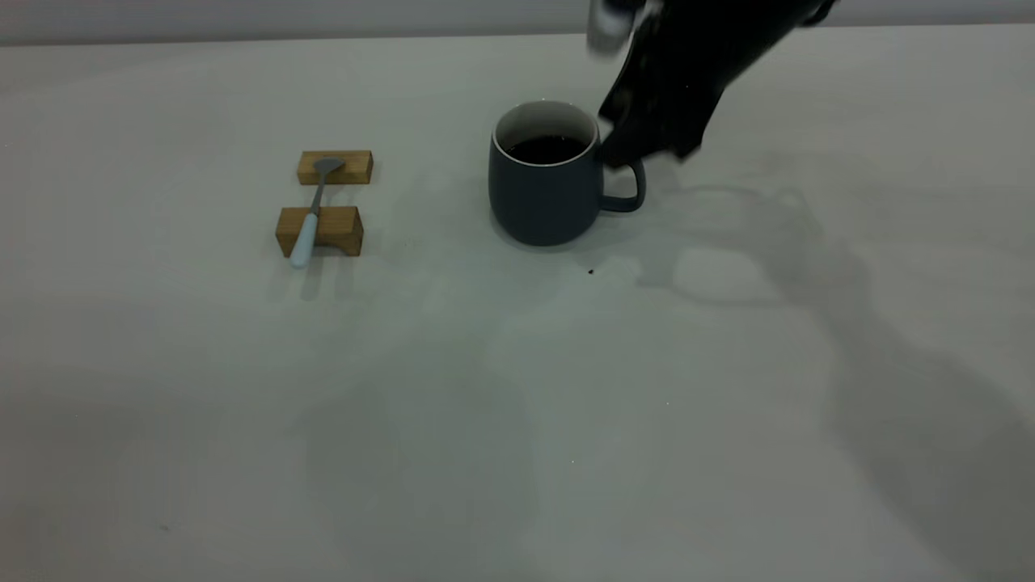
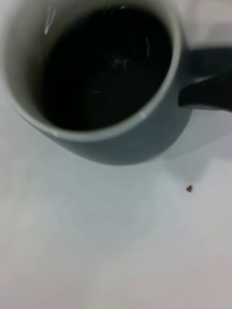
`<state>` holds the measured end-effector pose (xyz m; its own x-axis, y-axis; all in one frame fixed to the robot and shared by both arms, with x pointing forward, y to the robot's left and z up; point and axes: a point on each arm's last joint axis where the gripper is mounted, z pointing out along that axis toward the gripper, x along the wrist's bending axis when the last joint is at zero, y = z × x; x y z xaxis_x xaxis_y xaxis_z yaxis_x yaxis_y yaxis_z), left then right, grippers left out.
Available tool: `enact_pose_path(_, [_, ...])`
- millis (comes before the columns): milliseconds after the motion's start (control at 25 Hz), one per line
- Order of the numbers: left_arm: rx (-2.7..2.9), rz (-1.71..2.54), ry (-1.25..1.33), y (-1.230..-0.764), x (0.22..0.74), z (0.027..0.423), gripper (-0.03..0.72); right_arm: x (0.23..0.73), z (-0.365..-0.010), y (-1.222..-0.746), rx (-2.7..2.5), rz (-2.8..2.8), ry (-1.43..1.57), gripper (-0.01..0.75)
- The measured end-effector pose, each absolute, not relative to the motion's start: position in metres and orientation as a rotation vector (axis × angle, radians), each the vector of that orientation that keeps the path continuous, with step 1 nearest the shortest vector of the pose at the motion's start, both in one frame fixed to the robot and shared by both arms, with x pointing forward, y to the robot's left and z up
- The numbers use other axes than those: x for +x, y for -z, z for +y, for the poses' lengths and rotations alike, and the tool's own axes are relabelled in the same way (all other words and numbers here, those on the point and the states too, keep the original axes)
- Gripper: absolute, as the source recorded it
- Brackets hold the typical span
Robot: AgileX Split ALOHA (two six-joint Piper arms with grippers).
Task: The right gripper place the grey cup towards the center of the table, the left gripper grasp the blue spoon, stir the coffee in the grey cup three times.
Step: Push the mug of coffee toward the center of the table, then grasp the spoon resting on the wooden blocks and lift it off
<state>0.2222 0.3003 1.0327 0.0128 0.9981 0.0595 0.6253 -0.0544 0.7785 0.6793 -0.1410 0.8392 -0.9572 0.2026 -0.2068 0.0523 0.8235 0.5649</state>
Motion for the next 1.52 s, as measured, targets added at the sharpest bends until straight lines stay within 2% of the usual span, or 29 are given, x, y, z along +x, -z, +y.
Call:
enact_pose_path(240, [1.736, 1.666, -0.862, -1.033, 0.222, 0.3, 0.477, 0.669, -0.167, -0.901, 0.534, 2.825, -0.989, 0.497])
enact_pose_path(480, [1.736, 1.666, -0.862, -1.033, 0.222, 0.3, 0.477, 0.631, -0.181, -0.99, 1.281, 2.845, -1.177, 0.479])
enact_pose_path(640, [1.736, 1.666, -0.862, -1.033, 0.222, 0.3, 0.477, 0.592, -0.206, -1.054, 1.472, 2.71, -1.042, 0.475])
enact_pose_path(800, [1.736, 1.666, -0.862, -1.033, 0.222, 0.3, 0.477, 0.53, -0.234, -1.099, 1.528, 2.56, -0.823, 0.475])
enact_pose_path(1000, [1.736, 1.666, -0.862, -1.033, 0.222, 0.3, 0.477, 0.44, -0.255, -1.113, 1.641, 2.375, -0.716, 0.475])
enact_pose_path(1240, [1.736, 1.666, -0.862, -1.033, 0.222, 0.3, 0.477, 0.332, -0.278, -1.087, 1.727, 2.169, -0.652, 0.474])
enact_pose_path(1520, [1.736, 1.666, -0.862, -1.033, 0.222, 0.3, 0.477, 0.269, -0.295, -1.05, 1.729, 1.915, -0.704, 0.474])
